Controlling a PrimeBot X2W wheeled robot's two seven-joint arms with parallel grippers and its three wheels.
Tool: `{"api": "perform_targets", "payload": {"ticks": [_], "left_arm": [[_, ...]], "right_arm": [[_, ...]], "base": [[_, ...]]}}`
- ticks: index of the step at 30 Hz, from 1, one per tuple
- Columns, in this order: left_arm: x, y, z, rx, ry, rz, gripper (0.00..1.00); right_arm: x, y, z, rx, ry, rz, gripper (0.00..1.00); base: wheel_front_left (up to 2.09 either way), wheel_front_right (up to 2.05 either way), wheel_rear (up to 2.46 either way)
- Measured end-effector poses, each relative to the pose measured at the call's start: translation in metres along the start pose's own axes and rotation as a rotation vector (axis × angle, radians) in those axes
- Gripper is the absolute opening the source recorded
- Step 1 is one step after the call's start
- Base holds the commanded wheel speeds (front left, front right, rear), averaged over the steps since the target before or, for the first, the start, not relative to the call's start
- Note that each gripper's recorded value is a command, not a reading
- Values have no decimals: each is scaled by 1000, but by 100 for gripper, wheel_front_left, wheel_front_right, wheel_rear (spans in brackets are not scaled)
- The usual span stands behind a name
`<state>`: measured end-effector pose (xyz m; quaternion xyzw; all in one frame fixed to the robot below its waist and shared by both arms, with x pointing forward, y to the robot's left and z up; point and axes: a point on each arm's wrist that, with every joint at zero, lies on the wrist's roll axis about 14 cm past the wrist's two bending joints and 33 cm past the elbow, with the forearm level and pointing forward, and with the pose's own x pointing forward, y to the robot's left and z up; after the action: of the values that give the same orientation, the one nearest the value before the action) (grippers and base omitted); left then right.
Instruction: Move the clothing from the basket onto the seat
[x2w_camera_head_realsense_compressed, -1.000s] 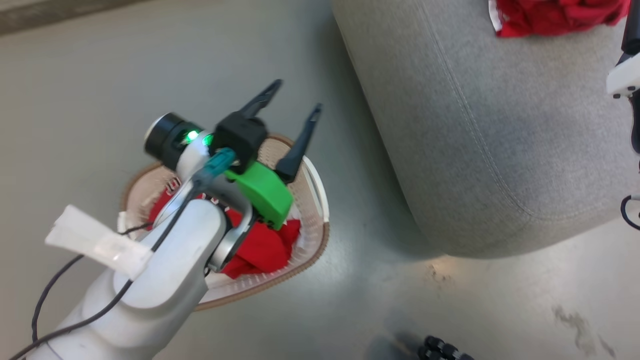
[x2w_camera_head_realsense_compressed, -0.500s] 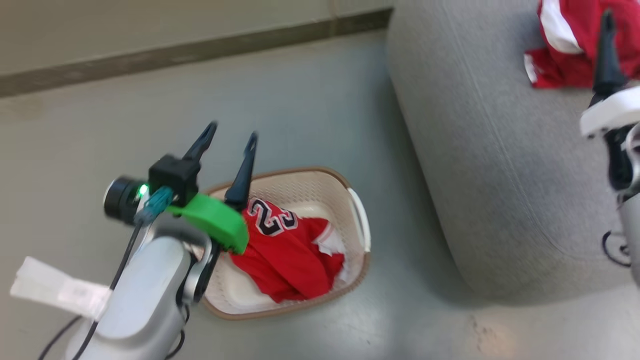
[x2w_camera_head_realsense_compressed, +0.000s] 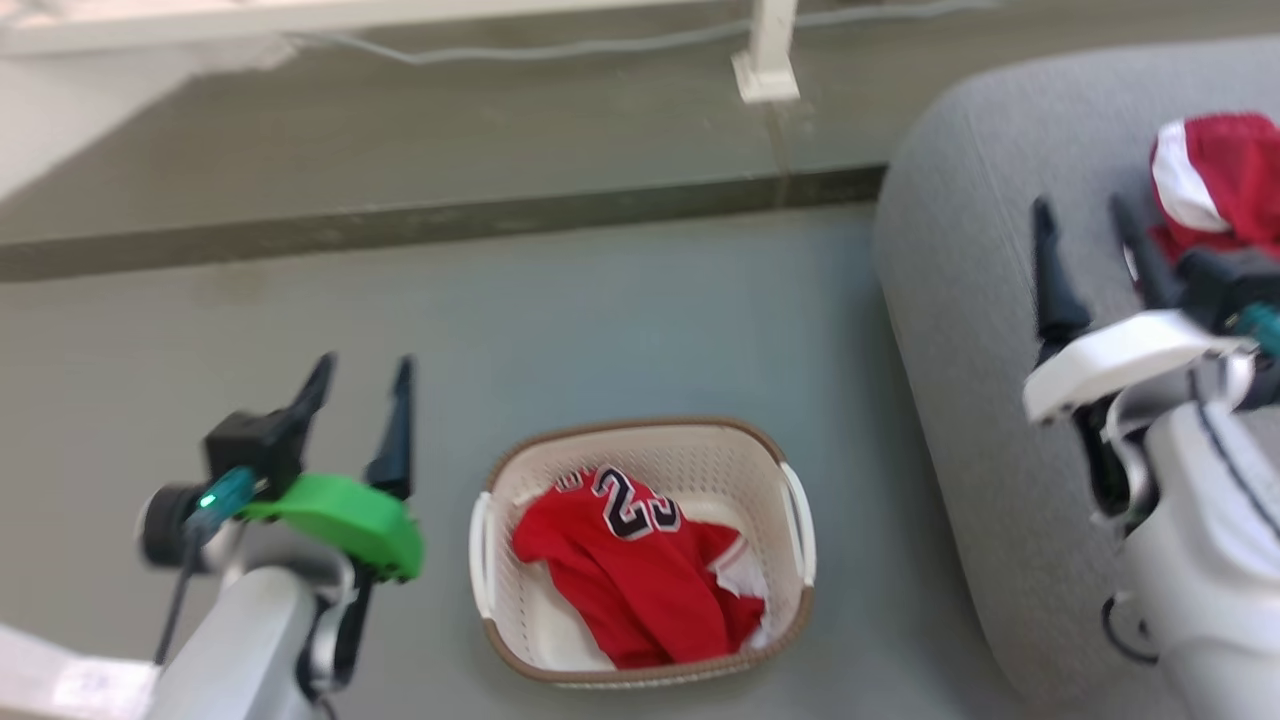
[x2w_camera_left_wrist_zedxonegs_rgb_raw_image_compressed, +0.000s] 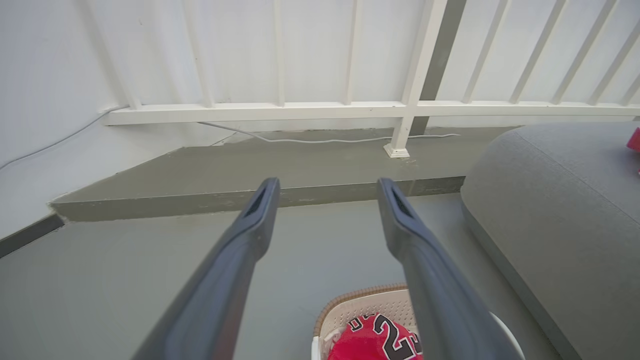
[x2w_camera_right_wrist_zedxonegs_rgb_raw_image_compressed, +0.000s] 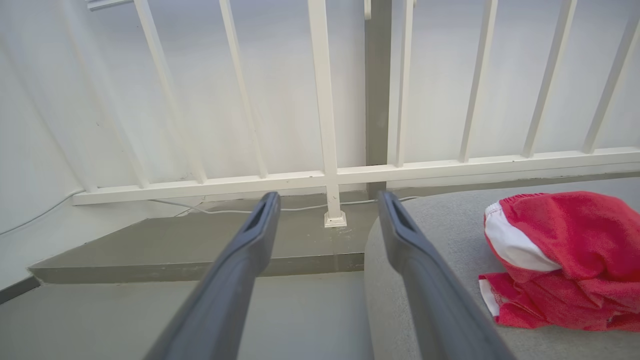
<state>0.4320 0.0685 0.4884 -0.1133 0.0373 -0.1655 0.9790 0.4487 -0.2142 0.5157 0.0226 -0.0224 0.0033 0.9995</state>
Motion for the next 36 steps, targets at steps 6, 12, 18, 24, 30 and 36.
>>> {"api": "perform_targets", "payload": {"ticks": [6,12,18,24,30,36], "left_arm": [[-34,37,6,9,-23,134,100],[-63,56,8,35,-39,209,100],[-78,59,14,36,-66,236,100],[-87,56,12,41,-75,239,100],[-91,53,12,25,-84,244,100],[-92,47,13,21,-92,232,100]], "right_arm": [[-19,42,-2,32,0,84,100],[-41,64,-6,49,9,124,100],[-57,74,-6,79,0,114,100],[-76,73,-21,94,44,92,100],[-83,70,-20,102,37,76,100],[-87,66,-15,106,22,53,100]], "base": [[0,0,0],[0,0,0],[0,0,0],[0,0,0],[0,0,0],[0,0,0]]}}
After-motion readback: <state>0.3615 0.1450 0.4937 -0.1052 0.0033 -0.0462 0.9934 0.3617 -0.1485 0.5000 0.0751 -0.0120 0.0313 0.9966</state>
